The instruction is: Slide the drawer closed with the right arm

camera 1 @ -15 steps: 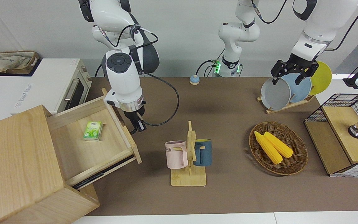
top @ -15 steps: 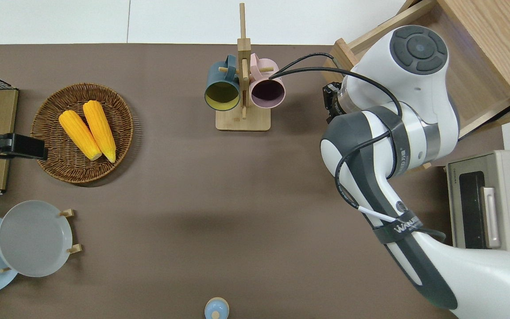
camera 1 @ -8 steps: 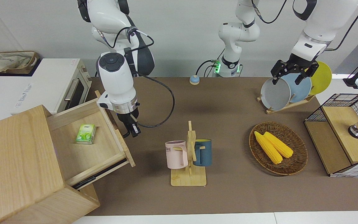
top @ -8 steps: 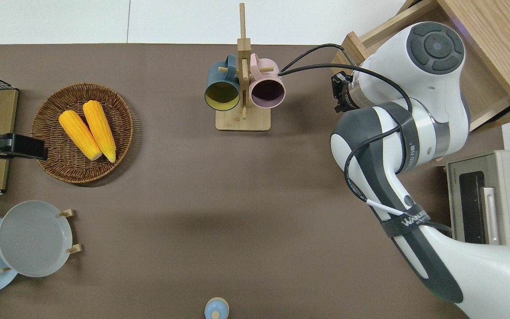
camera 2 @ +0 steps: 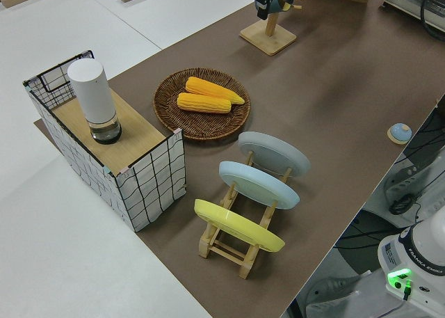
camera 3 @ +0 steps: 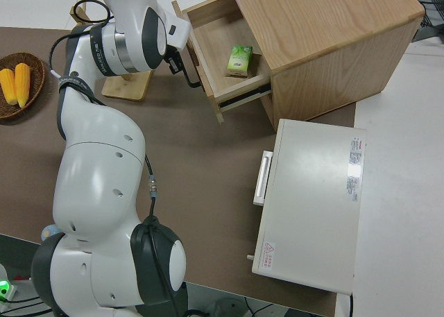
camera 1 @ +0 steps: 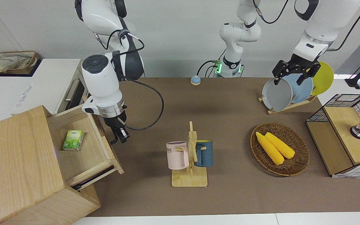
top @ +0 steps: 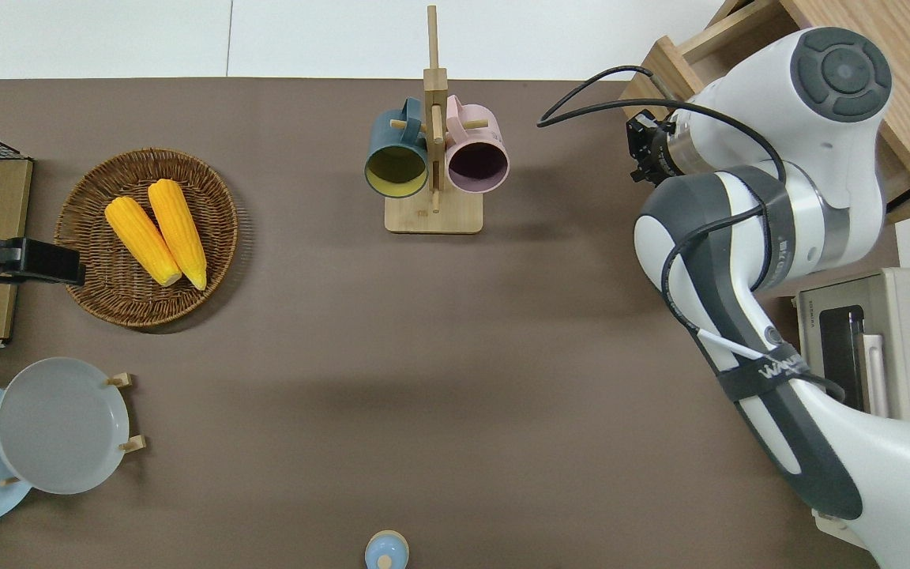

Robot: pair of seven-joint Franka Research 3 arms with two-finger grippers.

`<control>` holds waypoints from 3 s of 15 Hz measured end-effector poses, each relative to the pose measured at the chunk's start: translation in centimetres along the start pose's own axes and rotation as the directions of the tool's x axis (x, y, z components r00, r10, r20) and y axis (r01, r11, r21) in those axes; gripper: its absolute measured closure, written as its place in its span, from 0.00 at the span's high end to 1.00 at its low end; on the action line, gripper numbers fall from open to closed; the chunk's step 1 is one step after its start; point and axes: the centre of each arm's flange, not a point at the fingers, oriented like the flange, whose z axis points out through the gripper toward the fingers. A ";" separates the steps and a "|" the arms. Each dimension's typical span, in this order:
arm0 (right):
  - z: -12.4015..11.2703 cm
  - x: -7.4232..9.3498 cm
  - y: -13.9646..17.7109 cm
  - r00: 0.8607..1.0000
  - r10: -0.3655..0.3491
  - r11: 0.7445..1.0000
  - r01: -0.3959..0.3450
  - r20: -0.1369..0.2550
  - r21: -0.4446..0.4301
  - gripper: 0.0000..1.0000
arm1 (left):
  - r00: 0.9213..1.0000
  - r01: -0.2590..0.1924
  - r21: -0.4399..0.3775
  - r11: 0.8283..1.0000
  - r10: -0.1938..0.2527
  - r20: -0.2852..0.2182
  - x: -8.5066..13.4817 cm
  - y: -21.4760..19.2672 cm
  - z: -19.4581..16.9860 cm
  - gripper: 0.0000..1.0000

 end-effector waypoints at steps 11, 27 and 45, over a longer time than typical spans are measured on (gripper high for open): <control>-0.2 4.8 2.2 0.990 -0.128 0.992 0.127 -0.054 -0.023 0.01 | 1.000 0.000 0.000 1.000 0.000 0.000 0.0 0.0 0.0 1.00; -0.5 11.3 6.1 0.975 -0.213 0.977 0.211 -0.063 -0.032 0.01 | 1.000 0.000 0.000 1.000 0.000 0.000 0.0 0.0 0.0 1.00; -0.1 10.2 5.5 0.951 -0.307 0.951 0.306 -0.041 -0.040 0.01 | 1.000 0.000 0.000 1.000 0.000 0.000 0.0 0.0 0.0 1.00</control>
